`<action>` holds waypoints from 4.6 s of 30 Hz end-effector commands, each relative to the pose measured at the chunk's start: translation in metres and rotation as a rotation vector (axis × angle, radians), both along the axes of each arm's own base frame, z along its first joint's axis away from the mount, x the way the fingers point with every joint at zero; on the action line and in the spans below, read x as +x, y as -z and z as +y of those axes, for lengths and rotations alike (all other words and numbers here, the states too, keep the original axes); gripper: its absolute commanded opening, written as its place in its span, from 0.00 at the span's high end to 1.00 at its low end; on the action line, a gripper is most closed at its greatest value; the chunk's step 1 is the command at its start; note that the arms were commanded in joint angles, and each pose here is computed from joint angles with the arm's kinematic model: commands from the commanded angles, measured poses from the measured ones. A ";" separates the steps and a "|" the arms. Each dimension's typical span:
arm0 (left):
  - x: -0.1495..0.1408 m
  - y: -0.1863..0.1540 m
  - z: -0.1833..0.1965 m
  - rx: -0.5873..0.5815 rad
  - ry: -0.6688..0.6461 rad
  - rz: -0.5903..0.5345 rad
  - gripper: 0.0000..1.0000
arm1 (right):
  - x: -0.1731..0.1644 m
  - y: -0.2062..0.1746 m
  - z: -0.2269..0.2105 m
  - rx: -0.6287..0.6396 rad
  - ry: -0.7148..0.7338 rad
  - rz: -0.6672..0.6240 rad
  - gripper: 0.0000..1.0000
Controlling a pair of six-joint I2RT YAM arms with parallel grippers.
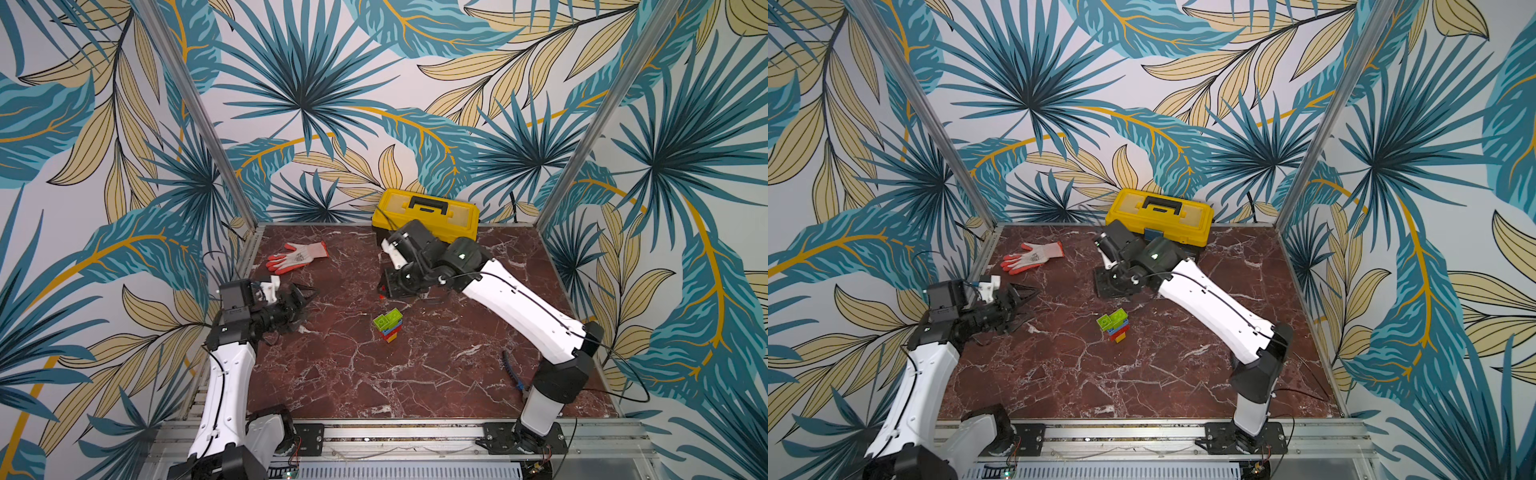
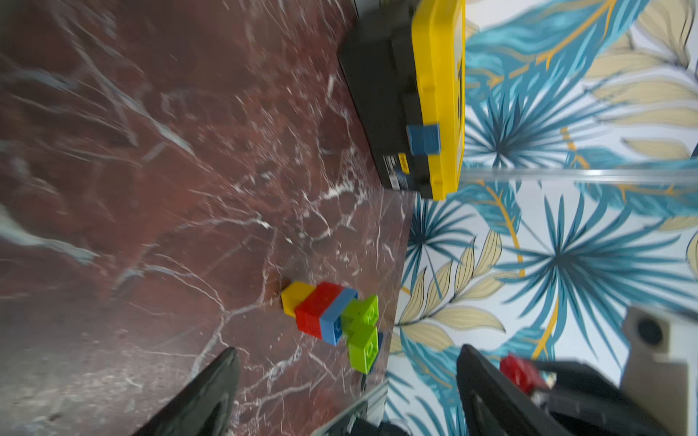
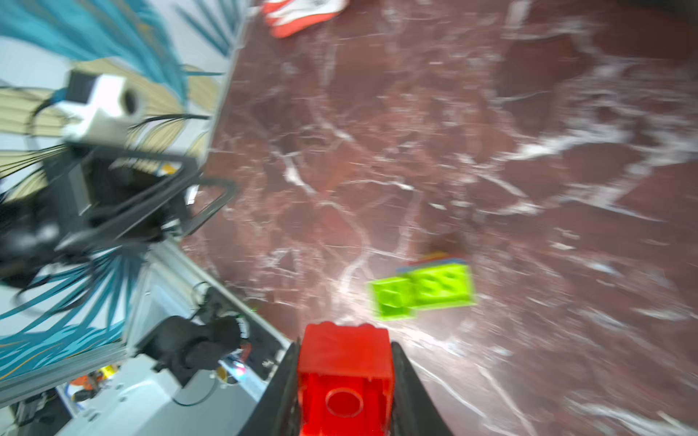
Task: Assemble a carrot with lego
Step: Pick up the lego brick from the center of the board, then assemble the lego brick with the lego brick.
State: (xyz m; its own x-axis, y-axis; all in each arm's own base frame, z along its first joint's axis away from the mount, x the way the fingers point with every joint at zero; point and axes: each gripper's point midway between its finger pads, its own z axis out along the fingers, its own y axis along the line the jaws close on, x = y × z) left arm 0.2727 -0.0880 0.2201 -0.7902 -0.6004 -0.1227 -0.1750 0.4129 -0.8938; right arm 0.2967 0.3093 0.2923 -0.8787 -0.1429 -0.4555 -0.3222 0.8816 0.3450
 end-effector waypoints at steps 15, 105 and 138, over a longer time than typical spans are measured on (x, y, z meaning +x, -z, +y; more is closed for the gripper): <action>-0.007 0.052 -0.132 -0.020 0.207 0.101 0.14 | 0.011 0.074 -0.082 -0.208 -0.118 0.308 0.74; -0.008 0.089 -0.132 -0.002 0.230 0.136 0.35 | 0.003 0.167 -0.018 -0.442 -0.262 0.394 0.74; -0.008 0.093 -0.126 -0.013 0.219 0.156 0.35 | -0.005 0.200 -0.035 -0.616 -0.216 0.375 0.74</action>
State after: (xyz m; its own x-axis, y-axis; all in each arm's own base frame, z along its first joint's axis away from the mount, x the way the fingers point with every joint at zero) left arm 0.2683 -0.2193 0.1391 -0.9146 -0.4044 -0.0021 -0.1867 0.4267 -0.8849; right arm 0.3125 0.2999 0.1446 -0.8822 -0.4549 -0.1217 -0.4628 0.8853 0.0458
